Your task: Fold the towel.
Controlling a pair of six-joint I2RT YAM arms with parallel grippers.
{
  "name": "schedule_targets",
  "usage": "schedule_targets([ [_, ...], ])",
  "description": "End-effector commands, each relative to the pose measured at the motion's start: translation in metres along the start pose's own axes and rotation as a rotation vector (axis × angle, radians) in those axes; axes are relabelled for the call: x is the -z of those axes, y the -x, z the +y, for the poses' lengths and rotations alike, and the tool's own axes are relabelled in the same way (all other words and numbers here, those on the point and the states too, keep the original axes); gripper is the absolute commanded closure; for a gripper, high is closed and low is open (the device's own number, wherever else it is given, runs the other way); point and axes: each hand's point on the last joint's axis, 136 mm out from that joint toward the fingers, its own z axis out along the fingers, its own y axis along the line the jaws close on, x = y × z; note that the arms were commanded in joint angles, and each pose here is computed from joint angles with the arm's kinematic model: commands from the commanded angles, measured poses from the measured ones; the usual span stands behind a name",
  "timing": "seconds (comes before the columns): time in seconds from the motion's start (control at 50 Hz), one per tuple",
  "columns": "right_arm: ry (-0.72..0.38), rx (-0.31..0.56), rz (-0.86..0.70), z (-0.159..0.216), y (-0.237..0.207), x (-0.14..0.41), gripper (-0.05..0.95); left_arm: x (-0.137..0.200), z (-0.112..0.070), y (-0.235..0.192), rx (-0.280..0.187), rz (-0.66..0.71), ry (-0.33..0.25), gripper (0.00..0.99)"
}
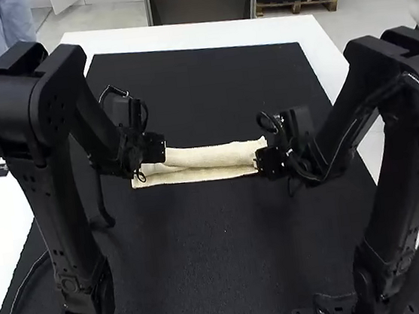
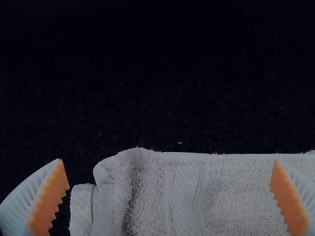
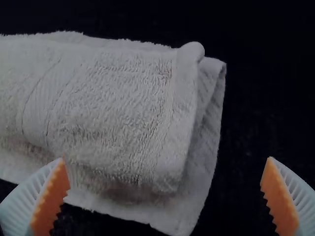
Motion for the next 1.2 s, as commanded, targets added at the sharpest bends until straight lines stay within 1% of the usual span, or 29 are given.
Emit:
schedule_targets([
  [0.0,-0.005,-0.006,-0.031,-0.004,0.015,-0.006,0.01,0.009,0.002,0.009,-0.004,-0.034,0.008,0.038],
  [0.2,-0.004,-0.007,-0.016,-0.004,0.009,-0.013,0.01,0.009,0.001,0.009,-0.003,-0.034,0.005,0.036],
  [0.6,-0.002,-0.015,-0.052,-0.003,0.02,-0.014,0.0,0.009,0.001,0.01,-0.004,-0.036,0.004,0.038],
  [1.18,-0.001,-0.029,-0.052,-0.003,0.018,-0.012,0.0,0.009,0.001,0.009,-0.009,-0.036,0.004,0.038],
])
